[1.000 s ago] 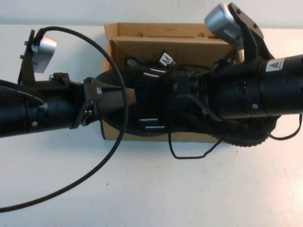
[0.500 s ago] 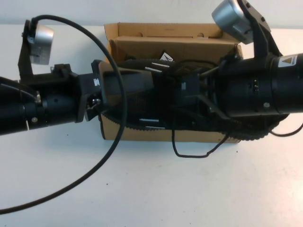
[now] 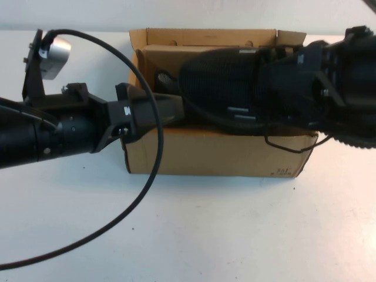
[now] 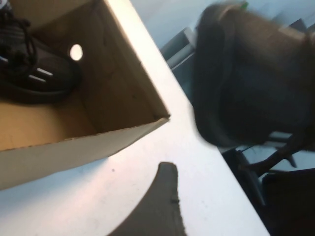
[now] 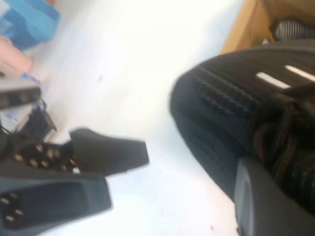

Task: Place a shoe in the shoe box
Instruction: Place the shoe in the shoe box

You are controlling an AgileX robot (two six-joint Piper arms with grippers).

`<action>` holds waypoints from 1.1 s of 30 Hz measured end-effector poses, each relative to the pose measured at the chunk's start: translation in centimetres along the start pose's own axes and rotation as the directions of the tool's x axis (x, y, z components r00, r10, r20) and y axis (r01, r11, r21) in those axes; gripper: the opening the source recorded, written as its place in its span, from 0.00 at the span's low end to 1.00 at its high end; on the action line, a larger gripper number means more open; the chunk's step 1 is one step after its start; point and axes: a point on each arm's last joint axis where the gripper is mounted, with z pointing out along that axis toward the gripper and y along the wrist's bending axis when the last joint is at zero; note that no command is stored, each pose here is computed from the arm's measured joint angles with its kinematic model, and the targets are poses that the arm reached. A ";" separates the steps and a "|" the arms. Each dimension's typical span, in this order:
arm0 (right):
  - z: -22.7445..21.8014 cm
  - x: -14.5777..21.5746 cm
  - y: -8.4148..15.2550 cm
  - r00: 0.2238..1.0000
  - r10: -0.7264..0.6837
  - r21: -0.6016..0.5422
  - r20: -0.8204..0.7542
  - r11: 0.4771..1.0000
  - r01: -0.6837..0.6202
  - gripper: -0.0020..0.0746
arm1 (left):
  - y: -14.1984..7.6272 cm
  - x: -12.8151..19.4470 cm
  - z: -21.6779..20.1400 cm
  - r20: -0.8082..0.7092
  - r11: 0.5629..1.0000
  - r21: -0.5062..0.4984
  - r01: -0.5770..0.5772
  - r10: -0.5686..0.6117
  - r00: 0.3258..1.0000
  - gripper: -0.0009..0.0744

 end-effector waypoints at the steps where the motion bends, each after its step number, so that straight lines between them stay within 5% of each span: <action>1: -0.1 -0.2 -0.1 1.000 -0.002 -0.007 0.013 1.000 0.002 0.09 | 0.1 0.0 0.0 -0.004 1.000 -0.009 -0.009 0.009 1.000 0.90; 5: -0.1 -0.6 -0.2 0.999 -0.041 -0.031 0.018 0.999 0.041 0.09 | 0.3 0.1 0.0 -0.014 0.999 -0.032 -0.031 0.030 0.999 0.79; 11: 1.6 -2.2 -0.1 0.992 -0.101 -0.088 -0.070 0.992 0.095 0.09 | 0.9 0.6 -0.1 -0.079 0.988 -0.080 -0.132 0.126 0.989 0.21; 14: 3.1 -3.7 -0.5 0.991 -0.098 -0.100 -0.088 0.991 0.089 0.09 | 1.7 0.6 -0.6 -0.117 0.972 -0.121 -0.201 0.187 0.975 0.07; 23: 8.6 -7.2 -3.1 0.990 -0.035 -0.109 -0.135 0.994 0.021 0.09 | 3.3 0.3 -3.0 -0.210 0.892 -0.254 -0.375 0.328 0.921 0.01; 33: 15.1 -7.3 -7.9 0.973 0.088 -0.111 -0.215 0.987 -0.113 0.09 | -0.1 0.4 -6.9 -0.257 0.714 -0.317 -0.624 0.569 0.781 0.01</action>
